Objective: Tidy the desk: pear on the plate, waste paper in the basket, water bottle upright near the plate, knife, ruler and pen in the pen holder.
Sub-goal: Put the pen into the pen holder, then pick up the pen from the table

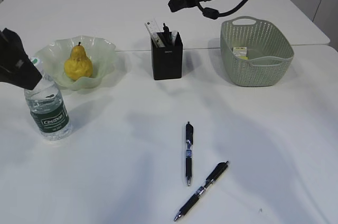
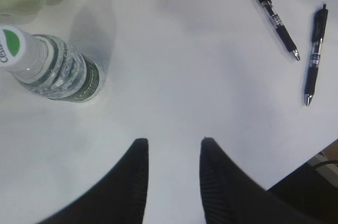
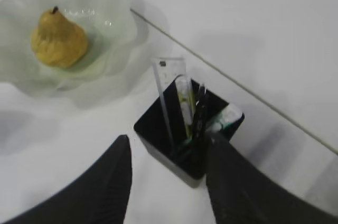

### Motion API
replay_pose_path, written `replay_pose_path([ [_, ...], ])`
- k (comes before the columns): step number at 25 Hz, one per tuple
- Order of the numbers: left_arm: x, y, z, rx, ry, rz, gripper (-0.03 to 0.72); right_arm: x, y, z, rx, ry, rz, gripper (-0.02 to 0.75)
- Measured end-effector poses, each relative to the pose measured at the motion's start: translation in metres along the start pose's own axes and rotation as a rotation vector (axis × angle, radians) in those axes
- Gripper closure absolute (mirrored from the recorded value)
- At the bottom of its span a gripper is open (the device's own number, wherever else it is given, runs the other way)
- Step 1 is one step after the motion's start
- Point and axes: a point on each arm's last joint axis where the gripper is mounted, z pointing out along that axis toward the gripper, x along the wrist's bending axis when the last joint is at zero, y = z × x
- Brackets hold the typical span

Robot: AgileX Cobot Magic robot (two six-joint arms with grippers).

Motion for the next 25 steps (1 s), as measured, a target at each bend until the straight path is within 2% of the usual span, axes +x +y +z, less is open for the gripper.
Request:
replay_pose_path([
  [2, 0.0, 0.0, 0.0, -0.001, -0.001, -0.001, 0.462, 0.001, -0.001, -0.003, 0.029, 0.004, -0.009, 0.365],
  [3, 0.0, 0.0, 0.0, -0.002, -0.001, -0.001, 0.462, 0.005, -0.005, -0.01, 0.098, 0.023, -0.021, 0.365],
  [6, 0.0, 0.0, 0.0, -0.002, -0.001, -0.001, 0.462, 0.009, -0.01, -0.018, 0.195, 0.047, -0.008, 0.365],
  [7, 0.0, 0.0, 0.0, -0.002, -0.001, -0.001, 0.461, 0.009, -0.01, -0.018, 0.195, 0.047, -0.008, 0.365],
  [10, 0.0, 0.0, 0.0, -0.004, -0.003, -0.002, 0.462, 0.008, -0.012, -0.022, 0.235, 0.017, 0.02, 0.365],
  [11, 0.0, 0.001, 0.0, -0.006, -0.003, -0.002, 0.462, 0.005, -0.014, -0.025, 0.261, -0.025, 0.048, 0.365],
  [16, -0.001, 0.001, 0.0, -0.009, -0.008, -0.005, 0.462, 0.002, -0.013, -0.033, 0.283, -0.087, 0.082, 0.365],
  [21, -0.001, 0.001, 0.0, -0.01, -0.01, -0.006, 0.462, 0.002, -0.012, -0.035, 0.279, -0.092, 0.087, 0.365],
  [22, -0.001, 0.001, 0.0, -0.01, -0.01, -0.006, 0.462, 0.01, 0.004, -0.064, 0.221, -0.121, 0.137, 0.365],
  [25, -0.001, 0.001, 0.0, -0.01, -0.01, -0.006, 0.462, 0.014, 0.011, -0.079, 0.189, -0.133, 0.15, 0.366],
])
